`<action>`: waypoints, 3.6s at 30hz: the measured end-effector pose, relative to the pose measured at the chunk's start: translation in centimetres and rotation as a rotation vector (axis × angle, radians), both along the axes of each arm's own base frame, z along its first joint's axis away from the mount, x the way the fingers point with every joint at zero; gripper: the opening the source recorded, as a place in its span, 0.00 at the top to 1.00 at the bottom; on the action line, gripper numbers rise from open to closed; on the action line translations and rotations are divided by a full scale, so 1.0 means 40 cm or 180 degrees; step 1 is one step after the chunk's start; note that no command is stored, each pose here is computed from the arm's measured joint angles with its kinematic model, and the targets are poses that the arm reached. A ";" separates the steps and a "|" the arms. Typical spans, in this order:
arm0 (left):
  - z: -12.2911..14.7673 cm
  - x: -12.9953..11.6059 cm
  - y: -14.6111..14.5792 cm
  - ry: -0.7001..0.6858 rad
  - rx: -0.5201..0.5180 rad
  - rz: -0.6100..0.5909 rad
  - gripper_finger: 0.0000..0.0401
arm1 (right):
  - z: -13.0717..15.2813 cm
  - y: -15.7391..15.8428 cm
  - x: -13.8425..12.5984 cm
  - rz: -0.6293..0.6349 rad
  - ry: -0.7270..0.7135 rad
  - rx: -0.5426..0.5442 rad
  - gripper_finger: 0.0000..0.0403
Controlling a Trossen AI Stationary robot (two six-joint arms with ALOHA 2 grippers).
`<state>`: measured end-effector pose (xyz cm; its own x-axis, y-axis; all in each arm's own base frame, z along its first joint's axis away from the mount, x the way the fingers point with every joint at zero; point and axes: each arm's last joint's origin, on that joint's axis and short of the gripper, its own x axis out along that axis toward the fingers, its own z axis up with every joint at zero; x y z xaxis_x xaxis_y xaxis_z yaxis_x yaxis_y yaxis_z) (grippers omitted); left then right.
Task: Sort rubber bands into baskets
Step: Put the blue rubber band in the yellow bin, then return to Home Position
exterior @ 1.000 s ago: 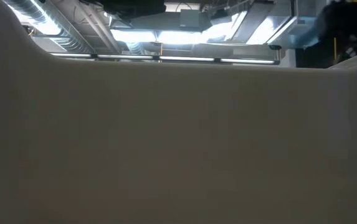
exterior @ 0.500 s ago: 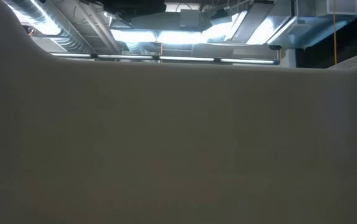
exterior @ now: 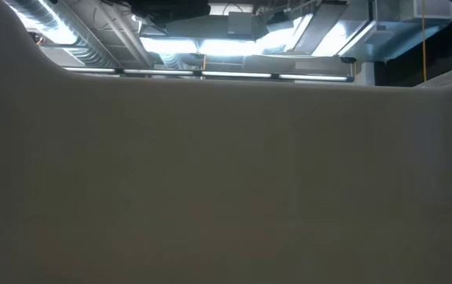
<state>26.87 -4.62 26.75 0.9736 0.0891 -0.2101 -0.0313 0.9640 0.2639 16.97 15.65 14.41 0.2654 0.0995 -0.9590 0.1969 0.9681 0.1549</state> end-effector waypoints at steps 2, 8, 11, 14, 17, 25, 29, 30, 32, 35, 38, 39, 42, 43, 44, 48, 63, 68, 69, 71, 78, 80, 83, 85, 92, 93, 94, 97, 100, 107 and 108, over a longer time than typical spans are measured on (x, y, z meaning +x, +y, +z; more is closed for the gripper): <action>0.000 0.000 0.000 -0.0002 -0.0001 -0.0001 0.65 | 0.001 0.000 0.000 0.0028 -0.0011 -0.0010 0.94; 0.003 0.001 0.000 -0.0043 -0.0014 0.0000 0.65 | 0.007 -0.005 0.012 0.0022 -0.0078 -0.0023 0.94; 0.003 0.001 0.000 -0.0045 -0.0014 0.0001 0.65 | 0.026 -0.008 0.036 0.0071 -0.0224 -0.0077 0.97; 0.003 0.001 0.000 -0.0046 -0.0014 0.0001 0.65 | 0.047 -0.018 0.065 0.0090 -0.0466 -0.0276 0.99; 0.003 0.001 0.000 -0.0046 -0.0014 0.0000 0.65 | 0.064 -0.040 0.095 0.0031 -0.0682 -0.0548 0.98; 0.003 0.001 0.000 -0.0047 -0.0015 0.0000 0.65 | 0.102 -0.118 0.163 -0.0039 -0.1003 -0.1330 0.98; 0.004 0.001 0.000 -0.0047 -0.0014 0.0000 0.65 | 0.120 -0.168 0.194 -0.0175 -0.1064 -0.1695 0.98; 0.004 0.001 0.000 -0.0047 -0.0015 0.0000 0.65 | 0.124 -0.181 0.200 -0.0210 -0.1065 -0.1774 0.98; 0.003 0.001 0.000 -0.0047 -0.0016 -0.0001 0.65 | 0.131 -0.206 0.211 -0.0284 -0.1057 -0.1920 0.98; 0.003 0.001 0.000 -0.0047 -0.0015 0.0000 0.65 | 0.144 -0.245 0.226 -0.0441 -0.1052 -0.2185 0.98; 0.003 0.001 0.000 -0.0047 -0.0014 -0.0001 0.65 | 0.157 -0.285 0.239 -0.0657 -0.1066 -0.2507 0.98; 0.003 0.001 0.000 -0.0047 -0.0015 0.0000 0.65 | 0.162 -0.298 0.244 -0.0713 -0.1077 -0.2608 0.98; 0.004 0.001 0.000 -0.0048 -0.0015 -0.0001 0.65 | 0.177 -0.341 0.266 -0.0827 -0.1164 -0.2785 0.98; 0.004 0.001 0.000 -0.0048 -0.0014 0.0000 0.65 | 0.181 -0.356 0.273 -0.0850 -0.1195 -0.2815 0.98; 0.003 0.001 0.000 -0.0047 -0.0015 0.0000 0.65 | 0.186 -0.370 0.281 -0.0856 -0.1235 -0.2832 0.98; 0.004 0.000 -0.001 -0.0048 -0.0015 -0.0002 0.65 | 0.204 -0.425 0.304 -0.0845 -0.1394 -0.2828 0.98; 0.003 0.000 -0.002 -0.0046 -0.0014 -0.0010 0.65 | 0.280 -0.631 0.329 -0.1140 -0.2480 -0.2555 0.98; 0.004 0.000 -0.002 -0.0046 -0.0007 -0.0011 0.65 | 0.297 -0.688 0.337 -0.1249 -0.2992 -0.2504 0.98; 0.004 0.000 -0.002 -0.0045 -0.0001 -0.0012 0.65 | 0.295 -0.698 0.340 -0.1261 -0.3064 -0.2506 0.98; 0.004 0.000 -0.002 -0.0046 0.0001 -0.0013 0.65 | 0.288 -0.717 0.351 -0.1269 -0.3234 -0.2502 0.98; 0.003 0.000 -0.002 -0.0044 0.0007 -0.0014 0.65 | 0.226 -0.761 0.384 -0.1243 -0.3391 -0.2458 0.98; 0.004 0.000 -0.002 -0.0045 0.0007 -0.0014 0.65 | 0.208 -0.769 0.387 -0.1249 -0.3315 -0.2452 0.98; 0.003 0.000 -0.002 -0.0043 0.0009 -0.0014 0.65 | 0.181 -0.772 0.395 -0.1227 -0.3188 -0.2419 0.98; 0.003 0.000 -0.002 -0.0044 0.0009 -0.0013 0.65 | 0.167 -0.773 0.399 -0.1211 -0.3136 -0.2402 0.98; 0.003 0.000 -0.002 -0.0043 0.0009 -0.0013 0.65 | 0.138 -0.776 0.404 -0.1185 -0.2971 -0.2359 0.98; 0.003 0.000 -0.002 -0.0043 0.0009 -0.0013 0.65 | 0.133 -0.776 0.403 -0.1176 -0.2917 -0.2342 0.98; 0.004 0.000 -0.002 -0.0044 0.0009 -0.0013 0.65 | 0.129 -0.775 0.402 -0.1169 -0.2863 -0.2325 0.98; 0.003 0.000 -0.002 -0.0044 0.0009 -0.0013 0.65 | 0.117 -0.774 0.400 -0.1146 -0.2715 -0.2282 0.98; 0.004 0.000 -0.002 -0.0044 0.0009 -0.0013 0.65 | 0.110 -0.773 0.398 -0.1123 -0.2619 -0.2253 0.96; 0.003 0.000 -0.002 -0.0044 0.0009 -0.0013 0.65 | 0.104 -0.770 0.398 -0.1033 -0.2584 -0.2159 0.76; 0.003 0.000 -0.002 -0.0044 0.0009 -0.0013 0.65 | 0.104 -0.770 0.398 -0.1033 -0.2574 -0.2157 0.73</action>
